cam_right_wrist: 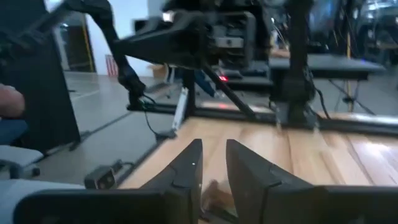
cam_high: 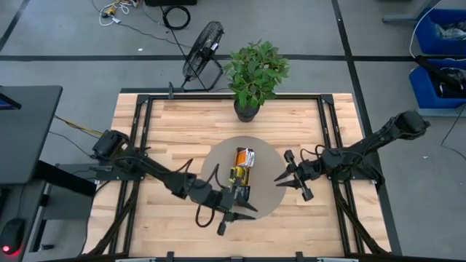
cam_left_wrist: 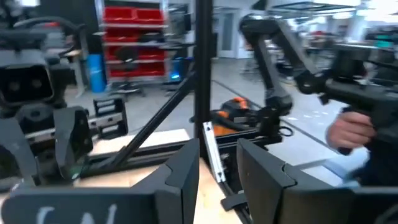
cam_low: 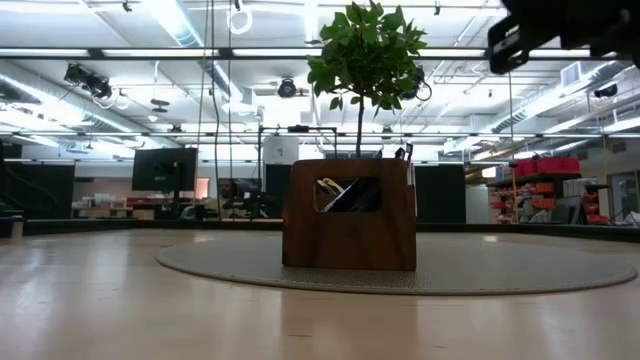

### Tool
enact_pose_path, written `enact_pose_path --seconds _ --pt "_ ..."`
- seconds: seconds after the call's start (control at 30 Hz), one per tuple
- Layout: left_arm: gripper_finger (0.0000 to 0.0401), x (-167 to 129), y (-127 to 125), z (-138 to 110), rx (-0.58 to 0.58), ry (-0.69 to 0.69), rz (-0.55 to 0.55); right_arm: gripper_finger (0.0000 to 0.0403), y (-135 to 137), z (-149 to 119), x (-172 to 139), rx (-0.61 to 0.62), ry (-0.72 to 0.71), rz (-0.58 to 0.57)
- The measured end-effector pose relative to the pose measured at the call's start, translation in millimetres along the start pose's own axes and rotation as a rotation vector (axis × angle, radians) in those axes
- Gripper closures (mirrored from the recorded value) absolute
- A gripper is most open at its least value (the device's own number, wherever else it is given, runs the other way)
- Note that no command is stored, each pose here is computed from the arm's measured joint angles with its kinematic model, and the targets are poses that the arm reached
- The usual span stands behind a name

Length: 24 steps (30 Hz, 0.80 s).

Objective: Pick & Place Tea
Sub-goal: Return to Home Position

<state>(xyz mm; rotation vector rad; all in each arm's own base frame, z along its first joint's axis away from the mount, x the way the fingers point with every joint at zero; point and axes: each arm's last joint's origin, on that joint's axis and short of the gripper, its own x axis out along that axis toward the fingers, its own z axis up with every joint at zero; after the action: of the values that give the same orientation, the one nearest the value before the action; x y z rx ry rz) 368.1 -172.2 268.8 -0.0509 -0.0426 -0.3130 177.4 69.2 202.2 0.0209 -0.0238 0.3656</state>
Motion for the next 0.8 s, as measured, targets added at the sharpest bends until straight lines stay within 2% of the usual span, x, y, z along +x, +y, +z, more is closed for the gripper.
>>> enact_pose_path --seconds 0.1,0.27,0.43,0.57,0.67,0.8 --pt "0.0289 0 12 -2 0.036 -0.001 -0.033 0.0323 5 1 0 -0.005 -0.013 -0.007" --pt "0.0289 -21 38 -29 0.035 -0.096 -0.002 0.0323 10 1 -1 -0.009 -0.012 -0.098" --pt "0.0289 -65 59 -64 0.002 -0.154 0.045 0.0323 11 2 -1 -0.021 -0.017 -0.170" --pt "0.0289 -100 68 -80 -0.049 -0.082 0.071 0.0323 11 1 -1 -0.004 -0.008 -0.172" --pt "0.0289 -129 68 -80 -0.045 -0.104 0.063 0.0323 10 -2 -2 -0.018 0.021 -0.188" --pt "0.0289 -170 67 -81 -0.040 -0.118 0.099 0.0323 7 -5 -4 -0.031 0.062 -0.300"
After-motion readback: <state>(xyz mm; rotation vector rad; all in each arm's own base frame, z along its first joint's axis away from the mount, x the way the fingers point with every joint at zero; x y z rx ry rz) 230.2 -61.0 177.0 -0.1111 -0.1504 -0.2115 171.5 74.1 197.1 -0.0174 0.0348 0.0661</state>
